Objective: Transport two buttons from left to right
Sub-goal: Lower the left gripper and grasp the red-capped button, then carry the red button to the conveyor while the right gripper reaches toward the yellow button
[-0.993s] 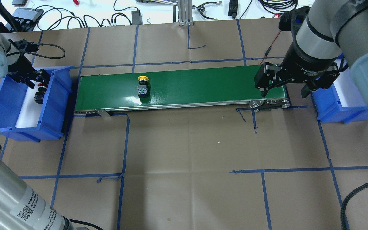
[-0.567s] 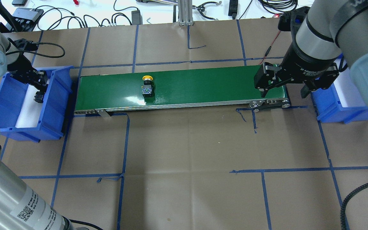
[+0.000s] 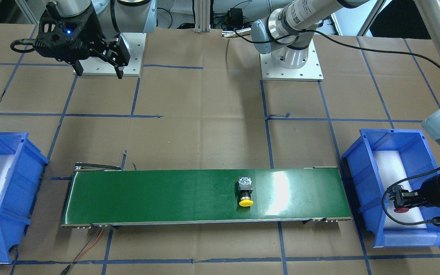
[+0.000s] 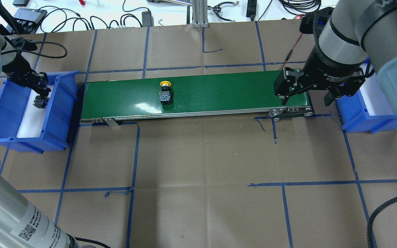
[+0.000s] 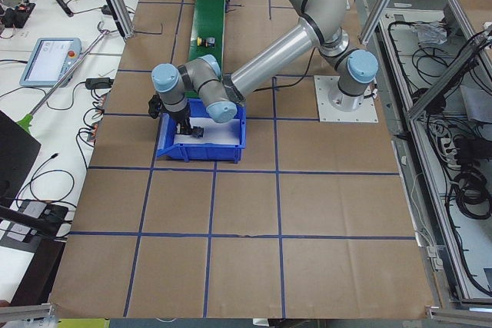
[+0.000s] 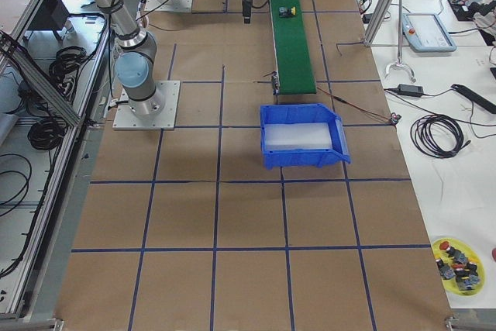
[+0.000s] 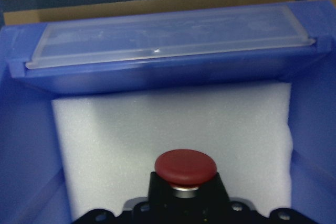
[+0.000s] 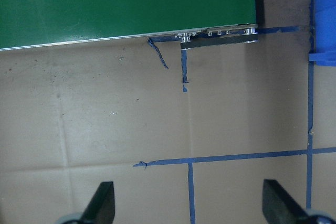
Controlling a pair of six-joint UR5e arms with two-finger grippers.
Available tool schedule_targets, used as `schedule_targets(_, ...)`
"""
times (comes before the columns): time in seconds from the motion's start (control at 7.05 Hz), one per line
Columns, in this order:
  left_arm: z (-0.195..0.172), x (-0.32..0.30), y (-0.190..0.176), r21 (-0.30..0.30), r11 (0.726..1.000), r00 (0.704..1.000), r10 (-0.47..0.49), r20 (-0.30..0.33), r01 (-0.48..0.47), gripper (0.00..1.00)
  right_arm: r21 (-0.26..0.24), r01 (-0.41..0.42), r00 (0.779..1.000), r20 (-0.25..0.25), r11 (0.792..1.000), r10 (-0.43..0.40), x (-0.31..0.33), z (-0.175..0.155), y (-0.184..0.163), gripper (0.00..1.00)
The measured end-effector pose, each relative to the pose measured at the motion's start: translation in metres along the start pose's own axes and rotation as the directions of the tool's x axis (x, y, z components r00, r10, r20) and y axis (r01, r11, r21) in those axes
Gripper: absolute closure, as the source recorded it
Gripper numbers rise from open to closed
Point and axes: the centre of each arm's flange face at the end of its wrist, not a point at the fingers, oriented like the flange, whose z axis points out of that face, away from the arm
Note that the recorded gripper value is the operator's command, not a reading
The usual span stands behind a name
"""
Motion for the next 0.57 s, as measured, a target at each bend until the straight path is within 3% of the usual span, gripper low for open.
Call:
schedule_targets(0.28, -0.038, 0.004, 0.006, 0.009, 1.0, 1.0, 0.001, 0.01, -0.001, 1.0, 0.0, 0.0, 1.0, 0.0, 1.0, 0.0, 0.0, 0.0, 0.0, 0.0)
schedule_targets(0.57, -0.108, 0.009, 0.017, -0.01, 1.0, 1.0, 0.002, 0.021, -0.002, 1.0, 0.0, 0.0, 1.0, 0.0, 1.0, 0.0, 0.0, 0.0, 0.0, 0.0)
